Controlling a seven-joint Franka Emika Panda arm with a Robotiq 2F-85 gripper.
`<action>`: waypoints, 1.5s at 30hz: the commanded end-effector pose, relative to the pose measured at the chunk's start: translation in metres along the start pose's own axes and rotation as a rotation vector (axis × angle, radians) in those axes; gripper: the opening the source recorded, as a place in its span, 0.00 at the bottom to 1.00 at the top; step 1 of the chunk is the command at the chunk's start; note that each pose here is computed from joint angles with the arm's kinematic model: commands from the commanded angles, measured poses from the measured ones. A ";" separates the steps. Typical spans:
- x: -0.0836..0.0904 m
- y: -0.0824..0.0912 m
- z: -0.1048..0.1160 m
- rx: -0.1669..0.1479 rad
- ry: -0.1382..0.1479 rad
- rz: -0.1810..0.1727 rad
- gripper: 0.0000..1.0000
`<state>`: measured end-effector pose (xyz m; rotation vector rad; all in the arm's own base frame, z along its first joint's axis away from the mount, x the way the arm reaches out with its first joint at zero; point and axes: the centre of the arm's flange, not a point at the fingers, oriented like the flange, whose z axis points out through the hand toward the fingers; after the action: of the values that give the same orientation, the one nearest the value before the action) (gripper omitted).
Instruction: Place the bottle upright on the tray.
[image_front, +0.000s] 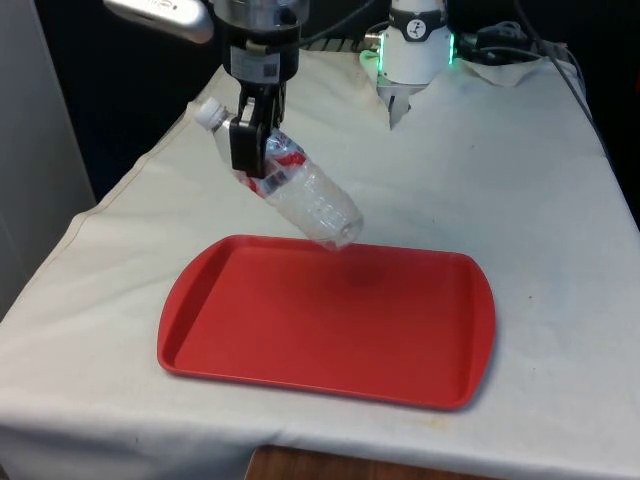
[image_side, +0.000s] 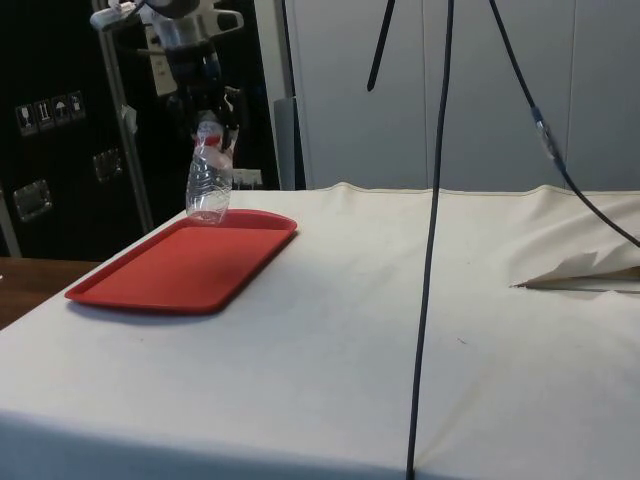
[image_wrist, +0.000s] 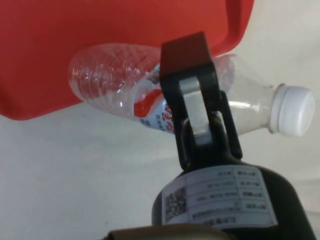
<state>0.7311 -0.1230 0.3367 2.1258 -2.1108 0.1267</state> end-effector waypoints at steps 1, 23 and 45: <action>-0.001 -0.003 -0.002 0.011 0.020 0.011 0.14; -0.013 -0.010 -0.008 0.056 0.160 0.059 0.14; -0.037 -0.014 -0.010 0.051 0.307 0.066 0.14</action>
<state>0.7434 -0.0905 0.3399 1.9270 -2.0112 0.4585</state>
